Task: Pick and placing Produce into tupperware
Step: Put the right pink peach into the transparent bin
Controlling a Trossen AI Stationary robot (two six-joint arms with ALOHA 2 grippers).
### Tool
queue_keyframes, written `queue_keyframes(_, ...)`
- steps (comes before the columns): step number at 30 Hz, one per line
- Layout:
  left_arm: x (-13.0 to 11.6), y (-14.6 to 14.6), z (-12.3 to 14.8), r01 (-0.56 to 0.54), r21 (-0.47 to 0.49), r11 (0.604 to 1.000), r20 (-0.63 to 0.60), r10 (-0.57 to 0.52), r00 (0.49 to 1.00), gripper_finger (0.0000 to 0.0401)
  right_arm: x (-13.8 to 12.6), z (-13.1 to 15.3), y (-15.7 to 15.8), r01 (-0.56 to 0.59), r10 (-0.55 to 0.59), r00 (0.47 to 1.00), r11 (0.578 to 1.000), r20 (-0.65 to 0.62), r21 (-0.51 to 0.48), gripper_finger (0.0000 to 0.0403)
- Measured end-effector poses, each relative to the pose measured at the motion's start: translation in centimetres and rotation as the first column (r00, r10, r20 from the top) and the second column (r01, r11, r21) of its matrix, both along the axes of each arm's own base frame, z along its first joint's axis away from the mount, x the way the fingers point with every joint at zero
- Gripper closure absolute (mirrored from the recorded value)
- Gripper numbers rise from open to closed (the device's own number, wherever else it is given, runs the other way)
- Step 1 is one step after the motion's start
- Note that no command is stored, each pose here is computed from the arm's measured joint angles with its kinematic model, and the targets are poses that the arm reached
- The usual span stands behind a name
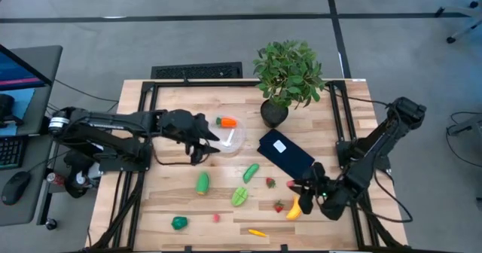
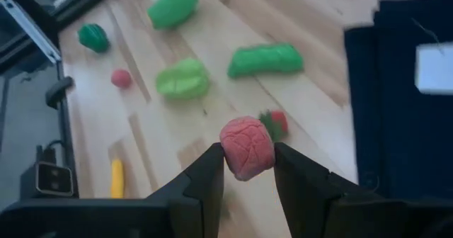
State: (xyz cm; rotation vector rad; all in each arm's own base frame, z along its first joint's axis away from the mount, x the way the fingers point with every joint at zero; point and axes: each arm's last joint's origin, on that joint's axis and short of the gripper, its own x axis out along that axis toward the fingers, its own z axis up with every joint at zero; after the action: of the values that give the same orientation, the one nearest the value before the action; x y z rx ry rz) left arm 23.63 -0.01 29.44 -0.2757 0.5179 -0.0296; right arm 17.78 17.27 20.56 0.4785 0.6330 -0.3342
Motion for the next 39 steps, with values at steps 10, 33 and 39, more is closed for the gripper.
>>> queue_keyframes(10, -6.5, 0.1, 5.2, -0.075, 0.012, 0.997, 0.266, 0.069, 0.961, 0.0190, 3.8, 0.5, -2.8, 0.035, -0.029, 0.998, 0.994, 0.053, -0.101, 0.0290)
queue_keyframes(33, -19.5, 0.3, 5.9, -0.210, -0.043, 0.977, 0.396, 0.210, 0.894, 0.0190, 16.8, -5.3, -8.5, 0.265, -0.228, 0.902, 0.963, 0.366, -0.053, 0.0290)
queue_keyframes(39, -19.2, 0.2, 5.2, -0.189, -0.040, 0.981, 0.381, 0.190, 0.905, 0.0190, 20.3, -5.7, -10.5, 0.337, -0.294, 0.877, 0.940, 0.381, -0.048, 0.0290)
